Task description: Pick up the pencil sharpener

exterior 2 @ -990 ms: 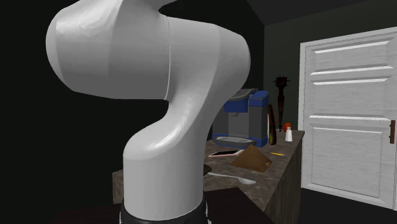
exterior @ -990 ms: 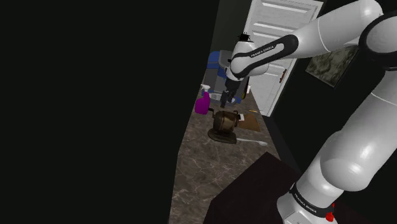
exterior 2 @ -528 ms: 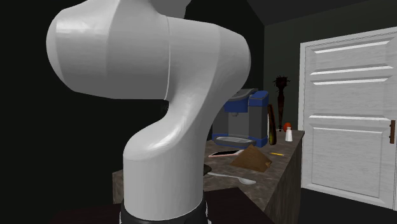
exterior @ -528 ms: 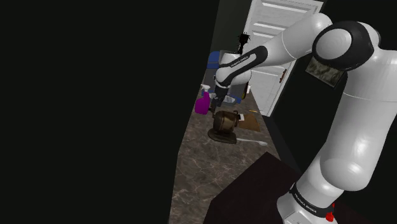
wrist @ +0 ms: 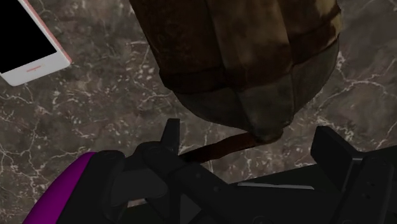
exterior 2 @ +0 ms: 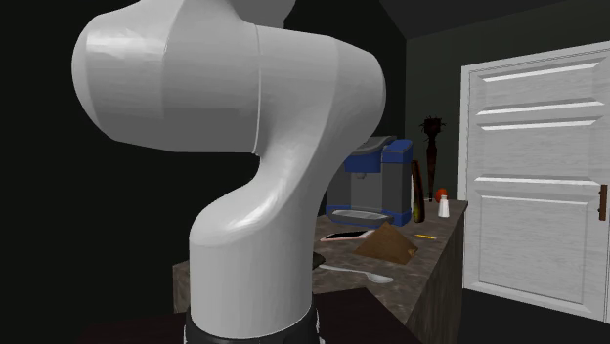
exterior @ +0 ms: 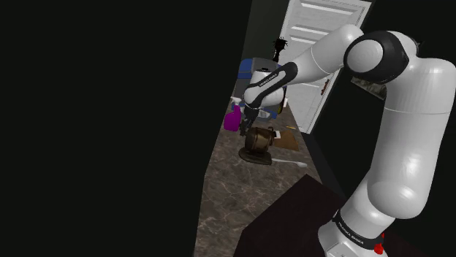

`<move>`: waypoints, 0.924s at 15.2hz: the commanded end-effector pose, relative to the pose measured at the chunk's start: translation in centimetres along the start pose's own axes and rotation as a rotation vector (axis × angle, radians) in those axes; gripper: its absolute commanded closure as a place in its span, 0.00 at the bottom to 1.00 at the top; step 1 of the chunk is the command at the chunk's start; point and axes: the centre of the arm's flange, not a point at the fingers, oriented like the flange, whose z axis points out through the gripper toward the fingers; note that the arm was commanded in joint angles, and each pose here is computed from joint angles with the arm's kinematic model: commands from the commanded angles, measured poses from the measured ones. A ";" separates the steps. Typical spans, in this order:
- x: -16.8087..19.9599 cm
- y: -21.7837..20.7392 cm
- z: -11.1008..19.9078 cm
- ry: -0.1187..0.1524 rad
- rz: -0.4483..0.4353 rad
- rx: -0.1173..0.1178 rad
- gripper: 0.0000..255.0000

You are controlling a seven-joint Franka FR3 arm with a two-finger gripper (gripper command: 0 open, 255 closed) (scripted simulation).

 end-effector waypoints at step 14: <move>0.0 0.0 -1.3 0.001 0.000 0.000 1.00</move>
